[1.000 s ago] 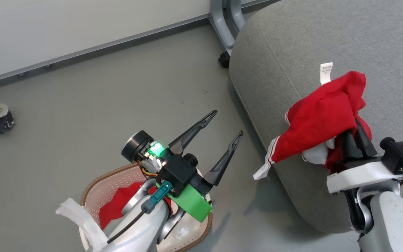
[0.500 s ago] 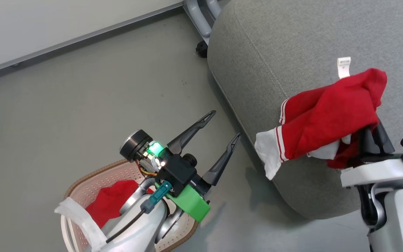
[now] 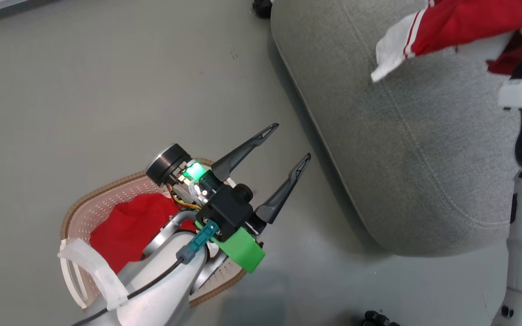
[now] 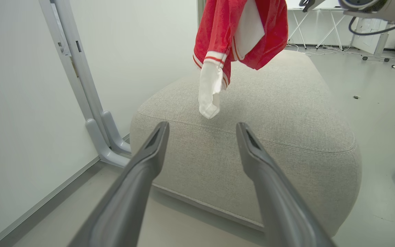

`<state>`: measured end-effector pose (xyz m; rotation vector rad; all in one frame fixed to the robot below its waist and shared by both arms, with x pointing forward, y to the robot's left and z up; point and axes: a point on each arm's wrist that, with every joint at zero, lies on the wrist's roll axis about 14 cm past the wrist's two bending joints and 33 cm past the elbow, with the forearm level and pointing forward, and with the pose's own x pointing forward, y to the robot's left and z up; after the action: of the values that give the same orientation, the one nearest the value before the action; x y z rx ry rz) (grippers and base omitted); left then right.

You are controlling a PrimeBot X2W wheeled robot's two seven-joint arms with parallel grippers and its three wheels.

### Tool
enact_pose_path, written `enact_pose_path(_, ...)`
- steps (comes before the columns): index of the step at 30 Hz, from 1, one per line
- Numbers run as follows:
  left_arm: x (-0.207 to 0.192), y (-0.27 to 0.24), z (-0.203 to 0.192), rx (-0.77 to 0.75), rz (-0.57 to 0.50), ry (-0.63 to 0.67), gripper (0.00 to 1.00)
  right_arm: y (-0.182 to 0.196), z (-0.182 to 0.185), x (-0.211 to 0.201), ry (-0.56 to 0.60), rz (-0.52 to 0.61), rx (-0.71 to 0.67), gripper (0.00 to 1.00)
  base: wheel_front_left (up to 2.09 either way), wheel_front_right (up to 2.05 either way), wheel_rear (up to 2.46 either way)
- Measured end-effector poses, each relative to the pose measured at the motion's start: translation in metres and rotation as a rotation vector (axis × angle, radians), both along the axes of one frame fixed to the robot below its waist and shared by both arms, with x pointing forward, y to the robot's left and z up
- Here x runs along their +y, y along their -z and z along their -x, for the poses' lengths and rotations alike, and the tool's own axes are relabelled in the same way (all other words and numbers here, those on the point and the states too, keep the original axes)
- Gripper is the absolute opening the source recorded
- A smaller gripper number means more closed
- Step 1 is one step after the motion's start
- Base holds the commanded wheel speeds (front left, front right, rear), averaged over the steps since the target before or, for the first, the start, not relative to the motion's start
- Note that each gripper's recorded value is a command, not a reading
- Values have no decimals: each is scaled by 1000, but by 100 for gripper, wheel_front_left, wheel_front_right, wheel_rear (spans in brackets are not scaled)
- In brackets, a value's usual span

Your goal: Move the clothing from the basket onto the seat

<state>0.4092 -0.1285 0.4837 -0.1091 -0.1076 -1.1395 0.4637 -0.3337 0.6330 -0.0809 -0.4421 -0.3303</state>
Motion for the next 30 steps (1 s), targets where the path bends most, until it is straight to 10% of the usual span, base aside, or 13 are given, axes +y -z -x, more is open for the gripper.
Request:
enact_pose_path(12,9,60,-29,79,-37,5,100,-5,-71,-46,121,98,-10,0,0,0,0)
enact_pose_path(30,23,122,-37,190,-72,-8,100,162,-87,-102,280,-36,412,0,0,0,0)
